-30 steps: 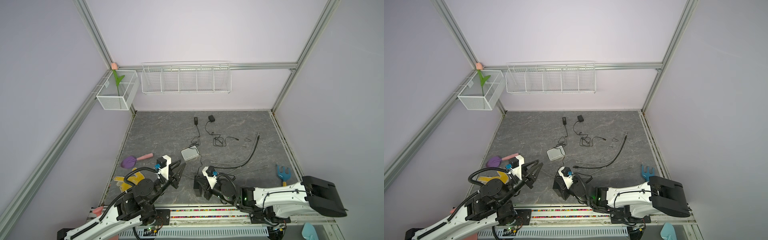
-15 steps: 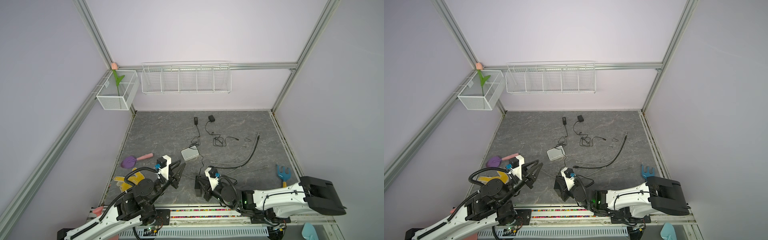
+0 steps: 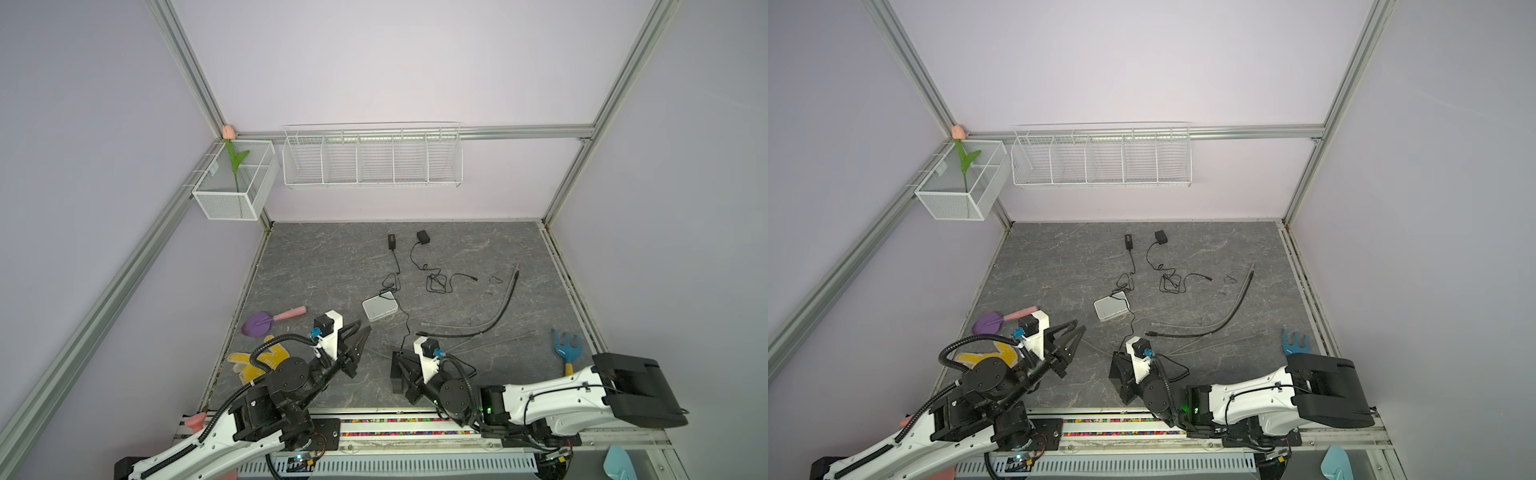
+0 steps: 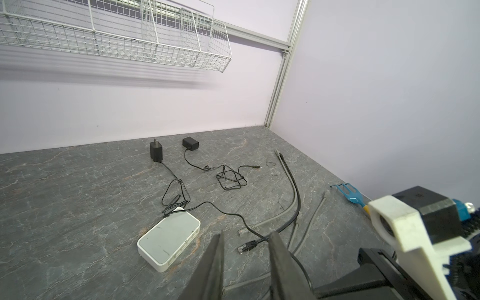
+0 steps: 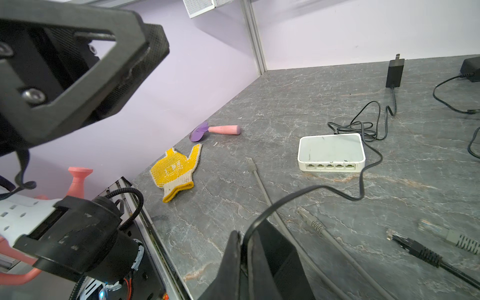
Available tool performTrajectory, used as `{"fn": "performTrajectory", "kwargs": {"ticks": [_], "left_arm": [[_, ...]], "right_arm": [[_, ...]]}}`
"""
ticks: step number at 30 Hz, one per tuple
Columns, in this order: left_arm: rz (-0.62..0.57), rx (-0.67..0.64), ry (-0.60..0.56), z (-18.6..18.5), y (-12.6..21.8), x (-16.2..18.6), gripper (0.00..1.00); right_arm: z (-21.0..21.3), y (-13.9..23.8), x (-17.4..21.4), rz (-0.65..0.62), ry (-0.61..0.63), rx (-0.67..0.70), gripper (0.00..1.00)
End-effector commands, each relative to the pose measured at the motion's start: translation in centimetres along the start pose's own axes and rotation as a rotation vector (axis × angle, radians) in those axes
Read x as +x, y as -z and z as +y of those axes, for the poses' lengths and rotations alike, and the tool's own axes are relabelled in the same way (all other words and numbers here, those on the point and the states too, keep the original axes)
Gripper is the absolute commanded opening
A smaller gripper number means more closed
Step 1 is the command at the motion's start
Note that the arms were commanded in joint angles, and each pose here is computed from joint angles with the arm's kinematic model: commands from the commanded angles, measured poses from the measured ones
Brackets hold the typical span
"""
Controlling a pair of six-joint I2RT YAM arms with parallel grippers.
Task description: Insert the plug into the switch port
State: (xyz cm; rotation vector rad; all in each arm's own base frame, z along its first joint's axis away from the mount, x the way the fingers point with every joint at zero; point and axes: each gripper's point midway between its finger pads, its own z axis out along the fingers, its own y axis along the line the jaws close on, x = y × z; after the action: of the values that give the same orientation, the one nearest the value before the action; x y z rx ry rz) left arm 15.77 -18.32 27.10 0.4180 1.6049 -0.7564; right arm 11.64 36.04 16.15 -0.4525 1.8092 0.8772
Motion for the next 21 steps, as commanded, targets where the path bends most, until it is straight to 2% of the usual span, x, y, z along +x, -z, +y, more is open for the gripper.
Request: {"fn": "performTrajectory", "kwargs": {"ticks": [1, 9, 21], "left_arm": [[-0.033, -0.005, 0.014, 0.2, 0.7, -1.1, 0.29], [-0.04, -0.007, 0.015, 0.4, 1.0, -1.3, 0.29], [-0.016, -0.018, 0.009, 0.5, 1.0, -0.9, 0.3]], "right_arm": [[-10.3, 3.8, 14.2, 0.509, 0.37, 0.239, 0.07], [-10.6, 3.9, 14.4, 0.515, 0.386, 0.269, 0.07], [-10.8, 4.3, 12.1, 0.481, 0.45, 0.331, 0.09]]}}
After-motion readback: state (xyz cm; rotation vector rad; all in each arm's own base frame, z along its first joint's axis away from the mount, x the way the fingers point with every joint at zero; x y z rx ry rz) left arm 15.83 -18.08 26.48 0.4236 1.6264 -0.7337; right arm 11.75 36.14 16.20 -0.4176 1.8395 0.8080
